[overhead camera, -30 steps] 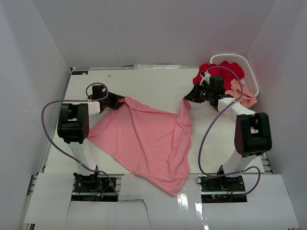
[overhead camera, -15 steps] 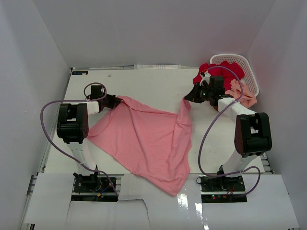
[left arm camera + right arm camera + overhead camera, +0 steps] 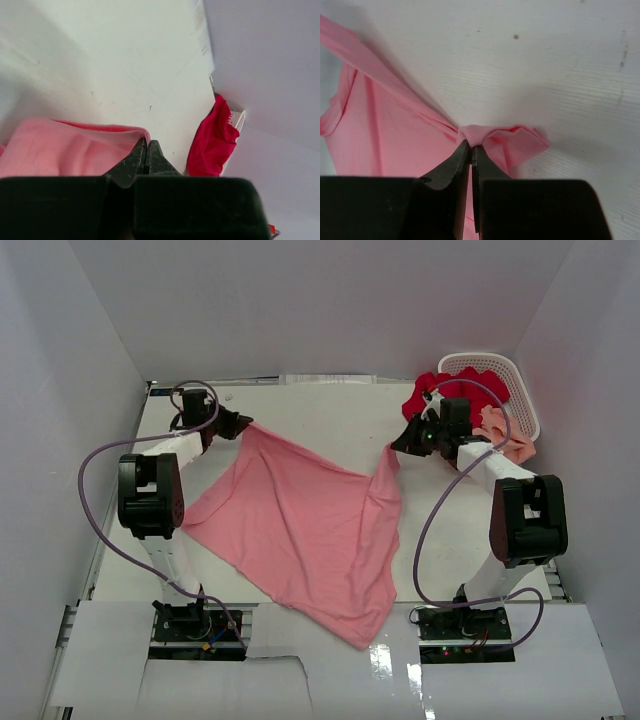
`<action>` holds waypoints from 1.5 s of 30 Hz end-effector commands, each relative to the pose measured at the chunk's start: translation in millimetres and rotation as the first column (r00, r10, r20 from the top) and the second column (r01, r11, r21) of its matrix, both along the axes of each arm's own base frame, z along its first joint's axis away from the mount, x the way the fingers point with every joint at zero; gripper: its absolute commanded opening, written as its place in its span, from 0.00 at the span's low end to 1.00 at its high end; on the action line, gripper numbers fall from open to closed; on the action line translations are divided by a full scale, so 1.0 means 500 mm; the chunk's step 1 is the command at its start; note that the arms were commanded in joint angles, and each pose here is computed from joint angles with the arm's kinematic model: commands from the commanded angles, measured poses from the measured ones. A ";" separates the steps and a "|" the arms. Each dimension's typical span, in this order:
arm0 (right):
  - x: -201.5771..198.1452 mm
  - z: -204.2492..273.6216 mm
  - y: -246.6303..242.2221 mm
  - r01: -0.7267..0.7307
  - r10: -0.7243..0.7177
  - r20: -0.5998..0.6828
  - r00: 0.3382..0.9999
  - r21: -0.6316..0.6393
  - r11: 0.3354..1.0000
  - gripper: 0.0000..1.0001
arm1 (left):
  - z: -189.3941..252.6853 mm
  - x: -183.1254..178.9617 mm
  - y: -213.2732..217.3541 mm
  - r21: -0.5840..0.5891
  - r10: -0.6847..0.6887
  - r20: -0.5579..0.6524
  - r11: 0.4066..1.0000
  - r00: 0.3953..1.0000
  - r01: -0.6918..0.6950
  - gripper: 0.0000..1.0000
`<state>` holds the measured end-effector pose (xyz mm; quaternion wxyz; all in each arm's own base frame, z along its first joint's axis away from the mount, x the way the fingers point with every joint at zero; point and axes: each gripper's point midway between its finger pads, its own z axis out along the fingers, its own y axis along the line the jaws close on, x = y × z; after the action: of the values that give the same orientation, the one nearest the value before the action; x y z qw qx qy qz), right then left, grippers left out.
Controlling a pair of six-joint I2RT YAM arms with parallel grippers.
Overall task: Fold and stack the t-shirts
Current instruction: Flatten out the tshirt
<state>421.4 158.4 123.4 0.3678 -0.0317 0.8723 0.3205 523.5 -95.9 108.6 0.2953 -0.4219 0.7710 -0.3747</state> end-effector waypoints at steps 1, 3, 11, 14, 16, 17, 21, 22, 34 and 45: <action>0.024 0.034 -0.051 0.090 -0.089 0.011 0.996 -0.078 0.993 0.08 | 0.087 0.030 0.065 0.084 0.006 0.095 0.996 0.995 -0.014 0.00; 0.016 0.014 -0.070 0.118 -0.124 -0.042 0.991 -0.124 0.985 0.08 | 0.118 0.048 0.096 0.108 0.015 0.134 0.994 0.991 -0.030 0.00; 0.079 -0.037 -0.101 0.090 -0.137 -0.161 0.978 -0.266 0.960 0.08 | 0.122 0.066 0.189 0.149 0.062 0.134 0.986 0.989 -0.081 0.00; 0.103 -0.078 -0.109 0.057 -0.135 -0.230 0.964 -0.316 0.947 0.08 | 0.114 0.080 0.225 0.147 0.079 0.136 0.984 0.988 -0.099 0.00; 0.149 -0.067 -0.098 0.046 -0.113 -0.205 0.972 -0.307 0.951 0.08 | 0.095 0.094 0.233 0.147 0.073 0.130 0.985 0.989 -0.092 0.00; 0.164 -0.078 -0.098 0.043 -0.111 -0.203 0.973 -0.310 0.950 0.08 | 0.108 0.107 0.235 0.154 0.066 0.148 0.984 0.987 -0.089 0.00; 0.247 -0.032 -0.074 0.040 -0.067 -0.093 0.993 -0.266 0.963 0.08 | 0.105 0.132 0.248 0.172 0.065 0.158 0.981 0.985 -0.092 0.00; 0.259 -0.028 -0.070 0.038 -0.061 -0.081 0.995 -0.259 0.965 0.08 | 0.102 0.136 0.251 0.174 0.064 0.159 0.981 0.985 -0.091 0.00; 0.310 -0.024 0.015 -0.067 0.072 0.034 0.997 -0.125 0.990 0.08 | 0.108 0.166 0.258 0.260 -0.070 0.296 0.966 0.953 -0.009 0.00; 0.237 0.154 0.005 -0.045 0.065 0.225 0.972 -0.094 0.995 0.08 | 0.187 0.186 0.225 0.225 -0.181 0.390 0.970 0.903 0.097 0.00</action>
<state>541.9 156.3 94.5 0.3502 -0.0705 0.8953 0.2660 623.2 19.9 121.9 0.4043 -0.3011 0.7764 -0.3783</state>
